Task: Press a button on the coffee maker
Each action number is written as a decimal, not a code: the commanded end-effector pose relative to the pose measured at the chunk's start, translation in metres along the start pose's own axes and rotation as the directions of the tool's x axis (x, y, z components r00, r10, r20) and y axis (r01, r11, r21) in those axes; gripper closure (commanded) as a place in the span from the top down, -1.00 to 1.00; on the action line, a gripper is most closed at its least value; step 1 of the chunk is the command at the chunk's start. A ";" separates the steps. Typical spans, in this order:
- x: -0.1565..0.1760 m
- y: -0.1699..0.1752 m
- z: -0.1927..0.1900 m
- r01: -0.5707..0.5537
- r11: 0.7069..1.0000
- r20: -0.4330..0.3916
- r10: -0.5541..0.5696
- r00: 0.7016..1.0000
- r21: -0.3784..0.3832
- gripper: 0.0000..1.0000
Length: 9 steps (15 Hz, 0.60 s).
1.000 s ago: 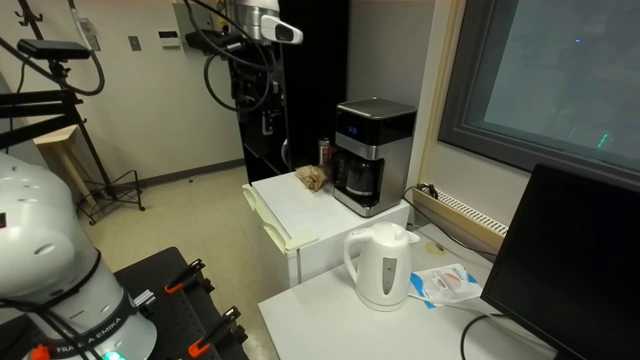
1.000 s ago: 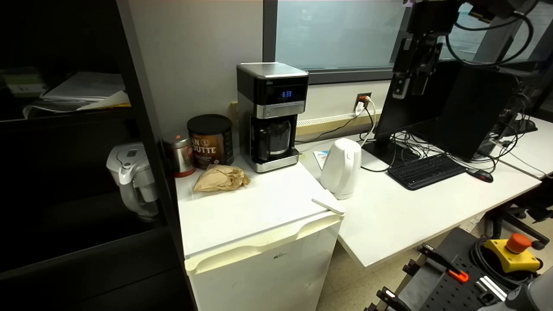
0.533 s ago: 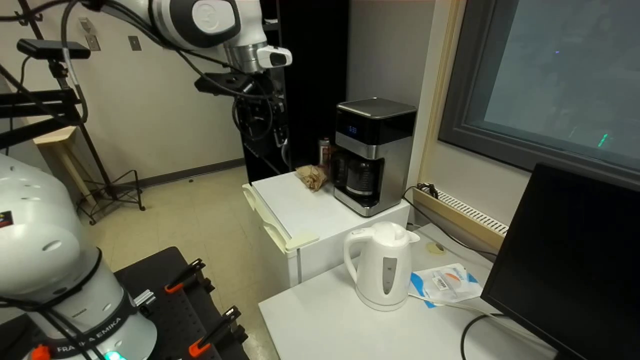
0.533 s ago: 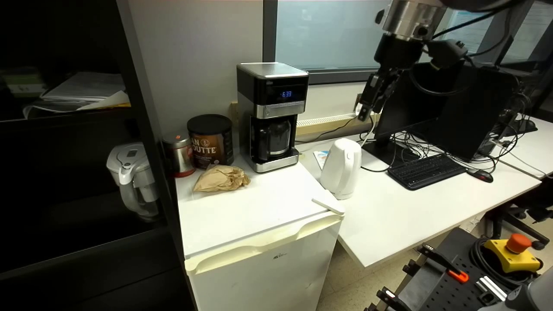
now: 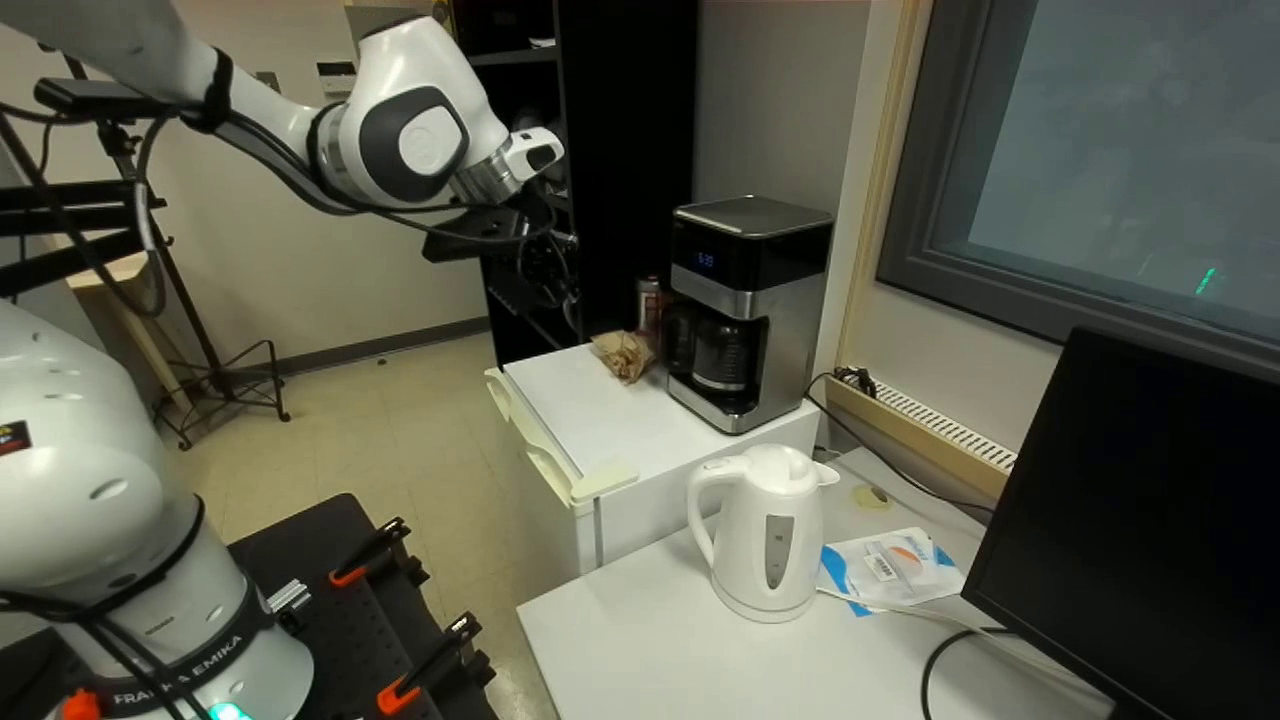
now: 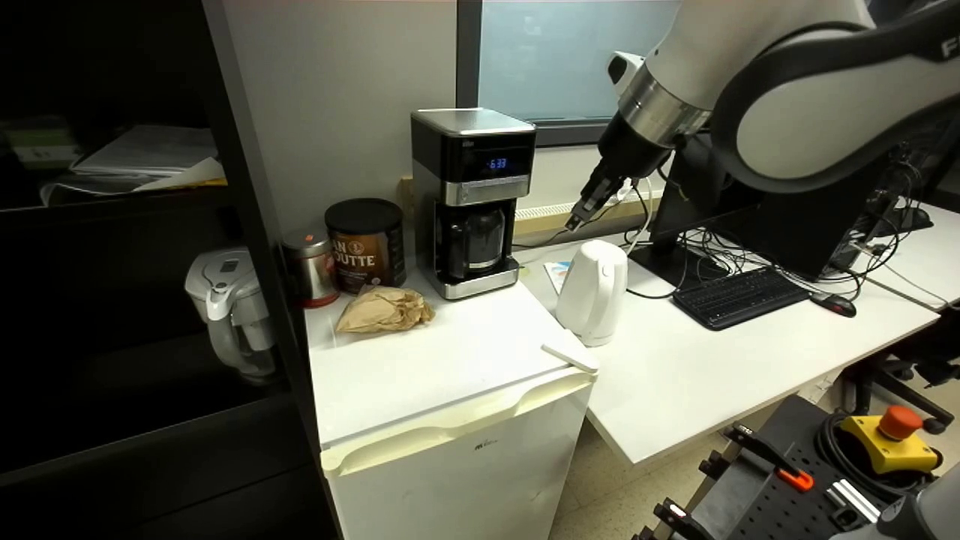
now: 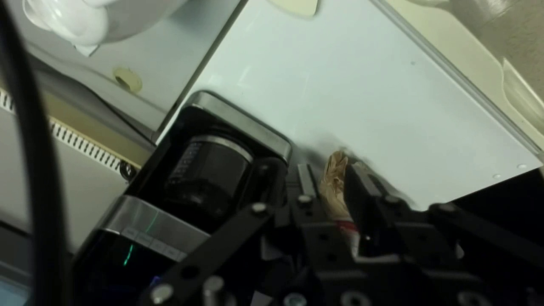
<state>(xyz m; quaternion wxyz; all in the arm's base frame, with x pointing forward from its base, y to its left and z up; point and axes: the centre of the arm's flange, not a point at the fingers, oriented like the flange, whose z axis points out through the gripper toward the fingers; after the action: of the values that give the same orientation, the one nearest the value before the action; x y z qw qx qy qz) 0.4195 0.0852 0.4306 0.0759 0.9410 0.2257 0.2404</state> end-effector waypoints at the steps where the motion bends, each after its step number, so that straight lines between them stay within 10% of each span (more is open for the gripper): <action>1: 0.010 -0.014 0.037 0.054 0.997 -0.103 -0.058 0.993 -0.047 -1.00; 9: 0.036 -0.004 0.091 0.094 0.990 -0.149 -0.109 0.983 -0.100 -0.99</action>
<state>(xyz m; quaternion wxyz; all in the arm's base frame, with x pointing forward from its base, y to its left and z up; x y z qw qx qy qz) 0.4577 0.0913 0.3819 0.1022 0.9092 0.2678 0.3019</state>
